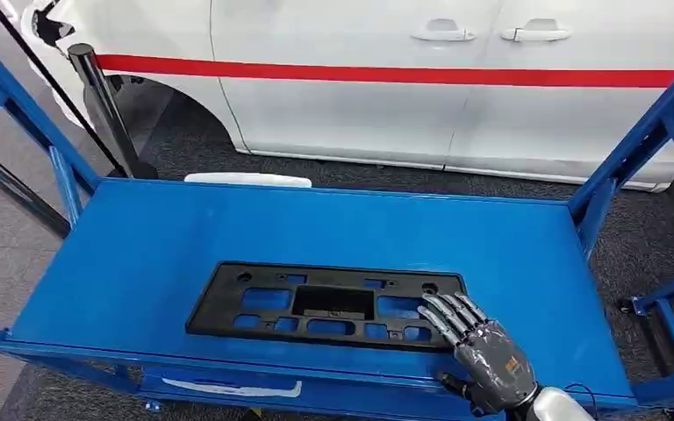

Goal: Take the parts from the cabinet and place them on the table.

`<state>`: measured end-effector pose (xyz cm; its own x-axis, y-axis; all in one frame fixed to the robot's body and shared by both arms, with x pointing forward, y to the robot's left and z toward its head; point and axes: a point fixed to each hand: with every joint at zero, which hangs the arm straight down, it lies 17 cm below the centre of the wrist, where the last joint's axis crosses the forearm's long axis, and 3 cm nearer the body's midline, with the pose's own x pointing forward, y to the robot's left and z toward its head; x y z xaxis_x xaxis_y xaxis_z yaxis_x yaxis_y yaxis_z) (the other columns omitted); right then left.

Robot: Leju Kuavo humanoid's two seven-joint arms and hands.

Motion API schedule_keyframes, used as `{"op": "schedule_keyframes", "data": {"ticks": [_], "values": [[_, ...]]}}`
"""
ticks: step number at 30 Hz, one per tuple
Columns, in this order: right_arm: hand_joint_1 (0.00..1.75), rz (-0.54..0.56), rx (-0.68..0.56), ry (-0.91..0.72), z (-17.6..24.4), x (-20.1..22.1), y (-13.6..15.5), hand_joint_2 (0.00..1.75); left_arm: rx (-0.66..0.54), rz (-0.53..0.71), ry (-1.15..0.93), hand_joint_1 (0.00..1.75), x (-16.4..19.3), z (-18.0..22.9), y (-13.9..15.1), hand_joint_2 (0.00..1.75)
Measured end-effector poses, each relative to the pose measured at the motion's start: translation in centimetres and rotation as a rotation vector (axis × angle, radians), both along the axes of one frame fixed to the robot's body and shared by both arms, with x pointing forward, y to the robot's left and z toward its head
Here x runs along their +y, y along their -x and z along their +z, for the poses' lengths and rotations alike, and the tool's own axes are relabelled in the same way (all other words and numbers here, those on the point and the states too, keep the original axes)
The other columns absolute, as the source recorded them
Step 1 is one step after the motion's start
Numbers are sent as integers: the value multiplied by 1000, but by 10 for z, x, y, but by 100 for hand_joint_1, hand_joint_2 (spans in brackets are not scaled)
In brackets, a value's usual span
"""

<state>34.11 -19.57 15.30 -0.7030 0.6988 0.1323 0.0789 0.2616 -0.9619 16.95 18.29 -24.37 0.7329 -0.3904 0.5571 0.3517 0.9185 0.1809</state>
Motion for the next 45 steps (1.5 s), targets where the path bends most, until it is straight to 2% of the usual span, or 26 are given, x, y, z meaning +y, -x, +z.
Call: {"op": "schedule_keyframes", "data": {"ticks": [13,31,34,36,45], "values": [[0,-79,51,55,-25,-17,-35,175,-2,-22,5,0,-3,1,-2,0],[0,-162,-10,68,-18,-26,-66,175,5,-32,6,0,-4,0,0,0],[0,-157,-9,61,-18,-25,-74,175,4,-44,4,0,-5,1,-1,0],[7,-157,-6,57,-19,-23,-78,175,4,-52,2,0,-6,1,-2,0],[9,-118,39,62,-25,-9,-98,175,6,-76,5,0,-9,1,-3,0]]}}
